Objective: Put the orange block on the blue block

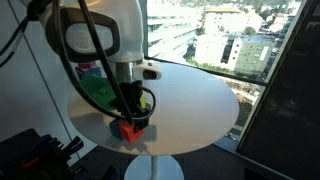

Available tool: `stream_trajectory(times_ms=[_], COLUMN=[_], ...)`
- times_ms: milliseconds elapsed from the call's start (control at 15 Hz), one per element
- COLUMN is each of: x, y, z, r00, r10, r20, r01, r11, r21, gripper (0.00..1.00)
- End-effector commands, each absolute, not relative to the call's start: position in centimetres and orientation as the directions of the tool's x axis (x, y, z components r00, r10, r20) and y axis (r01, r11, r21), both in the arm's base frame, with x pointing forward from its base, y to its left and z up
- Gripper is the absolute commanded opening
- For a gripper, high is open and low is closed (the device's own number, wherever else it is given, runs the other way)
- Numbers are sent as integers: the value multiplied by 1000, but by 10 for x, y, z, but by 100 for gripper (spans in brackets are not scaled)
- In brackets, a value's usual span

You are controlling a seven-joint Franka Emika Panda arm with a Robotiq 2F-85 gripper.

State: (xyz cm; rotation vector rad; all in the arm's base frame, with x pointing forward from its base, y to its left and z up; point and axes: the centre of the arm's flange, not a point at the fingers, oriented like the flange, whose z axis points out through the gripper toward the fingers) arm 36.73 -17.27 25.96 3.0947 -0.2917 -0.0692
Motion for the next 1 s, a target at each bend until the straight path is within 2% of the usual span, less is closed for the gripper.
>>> stream_trajectory(times_ms=[0, 933], x=[369, 366], y=[-169, -168], z=[260, 270], r00=[985, 985], r10=[-170, -169], r20=[-20, -34], r01=[-169, -167], r11=[-985, -985], r21=[21, 39], gripper=[24, 24])
